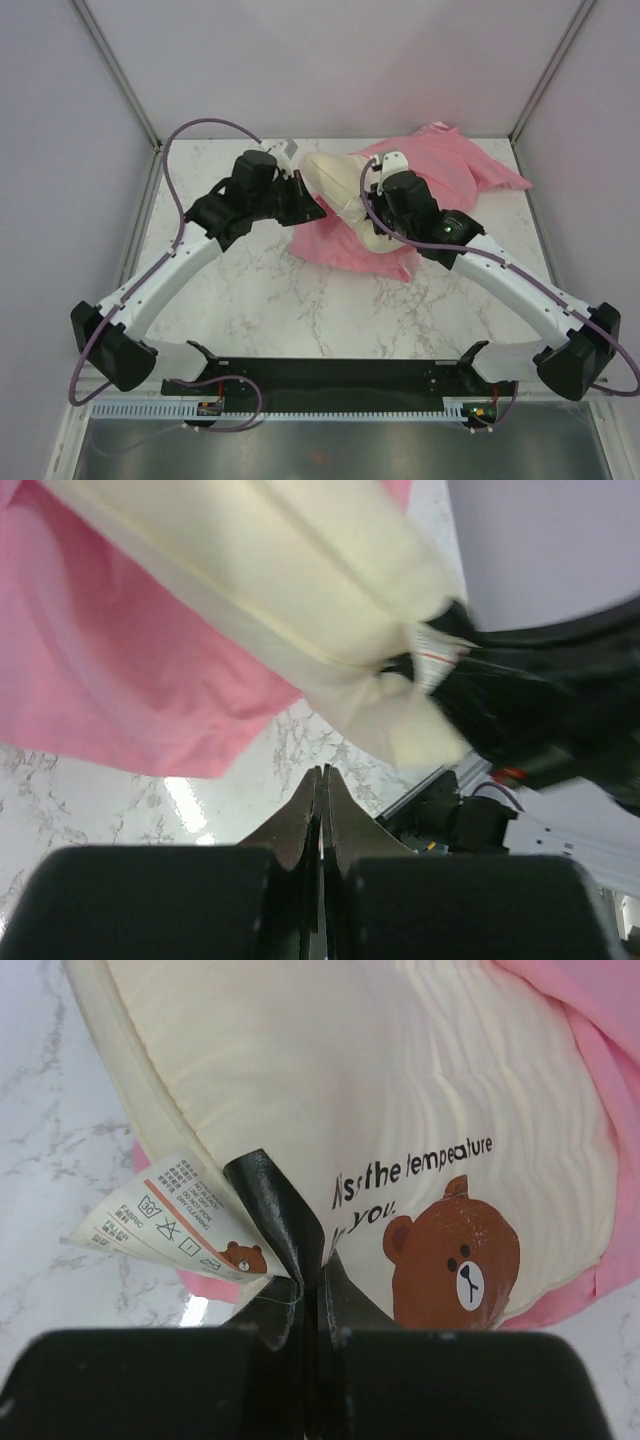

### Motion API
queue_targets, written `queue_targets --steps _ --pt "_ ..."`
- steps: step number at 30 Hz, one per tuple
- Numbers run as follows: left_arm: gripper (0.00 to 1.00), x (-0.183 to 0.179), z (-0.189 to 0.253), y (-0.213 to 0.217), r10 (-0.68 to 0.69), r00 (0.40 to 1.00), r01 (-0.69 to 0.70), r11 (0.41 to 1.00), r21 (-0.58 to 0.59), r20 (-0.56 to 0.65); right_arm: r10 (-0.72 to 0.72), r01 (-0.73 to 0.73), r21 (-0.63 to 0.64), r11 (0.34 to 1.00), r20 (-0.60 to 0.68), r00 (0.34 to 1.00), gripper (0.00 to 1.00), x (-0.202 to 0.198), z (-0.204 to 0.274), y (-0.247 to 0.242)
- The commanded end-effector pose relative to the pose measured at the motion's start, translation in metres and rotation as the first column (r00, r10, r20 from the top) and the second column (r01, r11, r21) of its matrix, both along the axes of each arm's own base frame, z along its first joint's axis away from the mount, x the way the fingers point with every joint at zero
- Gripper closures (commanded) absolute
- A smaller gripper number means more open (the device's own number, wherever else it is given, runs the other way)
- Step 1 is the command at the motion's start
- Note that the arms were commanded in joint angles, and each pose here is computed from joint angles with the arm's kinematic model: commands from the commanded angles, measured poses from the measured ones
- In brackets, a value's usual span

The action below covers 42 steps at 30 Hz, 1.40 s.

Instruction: Put the pillow into the pillowcase

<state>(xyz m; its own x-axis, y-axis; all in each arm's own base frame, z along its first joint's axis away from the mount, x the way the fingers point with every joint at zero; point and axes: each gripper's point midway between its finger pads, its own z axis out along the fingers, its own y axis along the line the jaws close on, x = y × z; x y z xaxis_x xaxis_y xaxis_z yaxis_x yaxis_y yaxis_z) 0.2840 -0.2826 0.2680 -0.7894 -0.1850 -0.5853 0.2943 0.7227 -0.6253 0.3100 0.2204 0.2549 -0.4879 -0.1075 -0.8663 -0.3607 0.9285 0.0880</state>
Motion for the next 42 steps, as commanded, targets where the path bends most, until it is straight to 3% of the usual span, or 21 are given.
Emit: queue_targets --steps 1,5,7,8,10,11,12,15,19,25,32,35,42 --pt "0.98 -0.024 0.069 0.007 -0.092 0.989 0.1 0.993 -0.061 0.119 -0.128 0.132 -0.052 0.99 0.082 0.988 1.0 0.025 0.026 -0.015" --pt "0.98 -0.027 0.085 0.015 -0.089 0.987 0.098 0.994 -0.058 0.137 -0.095 0.095 0.011 0.995 0.138 0.986 0.95 0.03 0.07 -0.003" --pt "0.97 -0.026 0.073 0.021 -0.061 0.992 0.065 0.997 -0.035 0.112 -0.106 0.099 0.051 0.994 0.163 0.981 1.0 0.03 0.09 -0.003" --pt "0.91 -0.021 0.061 0.025 -0.022 0.995 0.023 1.0 -0.015 0.093 -0.113 0.104 0.065 0.993 0.169 0.979 1.0 0.031 0.095 -0.002" --pt "0.53 -0.019 0.02 0.028 0.034 0.999 -0.034 0.999 0.009 0.009 -0.128 0.112 0.101 0.989 0.174 0.976 1.0 0.031 0.105 -0.001" --pt "0.37 -0.02 -0.02 0.035 0.082 0.995 -0.079 0.995 0.057 -0.057 -0.138 0.118 0.12 0.986 0.173 0.975 1.0 0.032 0.108 -0.001" --pt "0.17 -0.014 -0.02 0.029 0.123 0.991 -0.124 0.992 -0.009 -0.051 -0.137 0.109 0.156 0.982 0.177 0.975 1.0 0.031 0.113 0.003" --pt "0.0 -0.02 -0.076 0.033 0.217 0.963 -0.227 0.973 -0.046 -0.162 -0.143 0.107 0.198 0.974 0.178 0.974 1.0 0.029 0.116 0.005" --pt "0.0 -0.018 -0.109 0.037 0.321 0.917 -0.358 0.924 -0.132 -0.235 -0.153 0.102 0.25 0.963 0.192 0.969 1.0 0.025 0.124 0.005" --pt "0.0 -0.009 -0.139 0.044 0.426 0.85 -0.468 0.881 -0.069 -0.31 -0.163 0.112 0.252 0.961 0.194 0.967 1.0 0.022 0.12 0.0" --pt "0.0 -0.002 -0.171 0.016 0.475 0.747 -0.554 0.832 -0.038 -0.465 -0.171 0.115 0.269 0.956 0.195 0.966 1.0 0.021 0.119 -0.001" --pt "0.0 0.0 -0.185 0.013 0.552 0.681 -0.632 0.775 -0.005 -0.481 -0.169 0.112 0.271 0.956 0.194 0.966 1.0 0.02 0.119 0.0" --pt "0.0 0.01 -0.22 0.006 0.675 0.591 -0.719 0.689 0.092 -0.442 -0.177 0.115 0.278 0.954 0.206 0.962 1.0 0.018 0.122 -0.005"
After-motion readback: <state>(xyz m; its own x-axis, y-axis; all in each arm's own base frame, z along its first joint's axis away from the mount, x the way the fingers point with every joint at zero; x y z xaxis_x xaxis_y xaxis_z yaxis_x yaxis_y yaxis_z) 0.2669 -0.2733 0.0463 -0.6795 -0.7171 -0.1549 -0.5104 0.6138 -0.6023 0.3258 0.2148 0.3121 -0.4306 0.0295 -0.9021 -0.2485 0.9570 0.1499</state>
